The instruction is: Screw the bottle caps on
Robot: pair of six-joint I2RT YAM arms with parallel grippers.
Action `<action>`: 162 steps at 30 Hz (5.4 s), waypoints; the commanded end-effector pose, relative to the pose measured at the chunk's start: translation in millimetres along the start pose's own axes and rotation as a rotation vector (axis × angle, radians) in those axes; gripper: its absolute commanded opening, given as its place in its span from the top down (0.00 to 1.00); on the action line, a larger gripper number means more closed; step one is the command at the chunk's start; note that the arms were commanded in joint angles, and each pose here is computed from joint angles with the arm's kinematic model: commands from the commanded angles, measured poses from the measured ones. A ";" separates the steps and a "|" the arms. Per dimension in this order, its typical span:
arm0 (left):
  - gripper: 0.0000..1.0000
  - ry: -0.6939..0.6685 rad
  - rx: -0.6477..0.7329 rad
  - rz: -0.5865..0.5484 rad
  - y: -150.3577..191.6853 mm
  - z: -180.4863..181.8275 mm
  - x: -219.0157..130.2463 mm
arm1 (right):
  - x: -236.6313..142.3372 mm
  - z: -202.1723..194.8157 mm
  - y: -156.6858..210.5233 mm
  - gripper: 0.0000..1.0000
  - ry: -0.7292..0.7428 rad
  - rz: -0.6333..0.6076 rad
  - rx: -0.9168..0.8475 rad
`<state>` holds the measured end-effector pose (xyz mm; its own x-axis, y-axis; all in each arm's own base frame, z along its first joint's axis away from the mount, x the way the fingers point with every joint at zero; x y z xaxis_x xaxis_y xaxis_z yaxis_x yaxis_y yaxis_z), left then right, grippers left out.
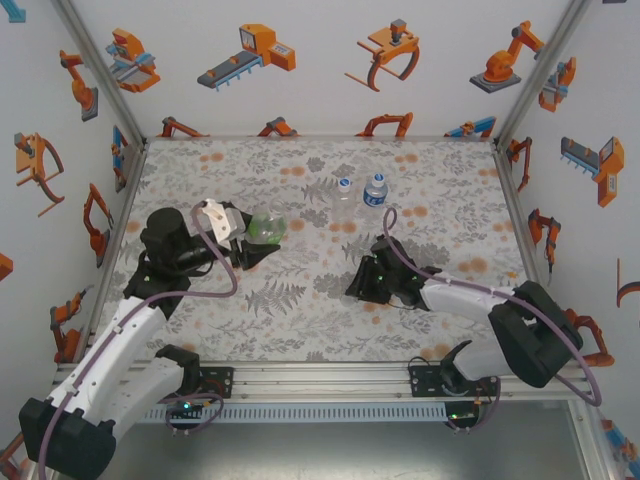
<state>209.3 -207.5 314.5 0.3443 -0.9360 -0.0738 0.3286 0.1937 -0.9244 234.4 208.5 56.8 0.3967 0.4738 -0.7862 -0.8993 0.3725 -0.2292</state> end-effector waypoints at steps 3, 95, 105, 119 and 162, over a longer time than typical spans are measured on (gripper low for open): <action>1.00 0.011 0.031 -0.007 -10.6 2.3 0.3 | -16.7 -3.1 -9.0 0.56 0.155 -0.021 -0.132; 1.00 0.084 0.101 0.102 1.4 -14.4 6.5 | -66.7 120.0 7.3 0.76 -0.072 -0.164 -0.791; 1.00 0.278 0.227 0.189 11.9 -59.7 17.9 | -187.4 167.5 10.7 0.83 -0.420 -0.396 -1.126; 1.00 0.389 0.255 0.256 14.8 -82.5 23.6 | -256.0 204.3 54.2 0.89 -0.794 -0.384 -1.469; 1.00 0.504 0.304 0.134 -12.9 -113.9 16.7 | -252.6 218.0 64.1 0.92 -0.881 -0.367 -1.559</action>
<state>129.0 -254.2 261.7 0.0531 -0.8779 -0.4759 0.5206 0.4310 -0.7370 112.4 287.8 354.1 0.0655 0.9739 -0.2175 0.0713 -0.2220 -0.9724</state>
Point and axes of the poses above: each hand's point on the last joint's axis, 136 mm out from that joint toward the fingers, its own x axis out along the fingers, its own z axis along the line the jaws close on, y = z × x, the point moved 2 cm from there along -x, back along the fingers, and after that the axes turned 10 degrees about x, right-handed, at the moved point
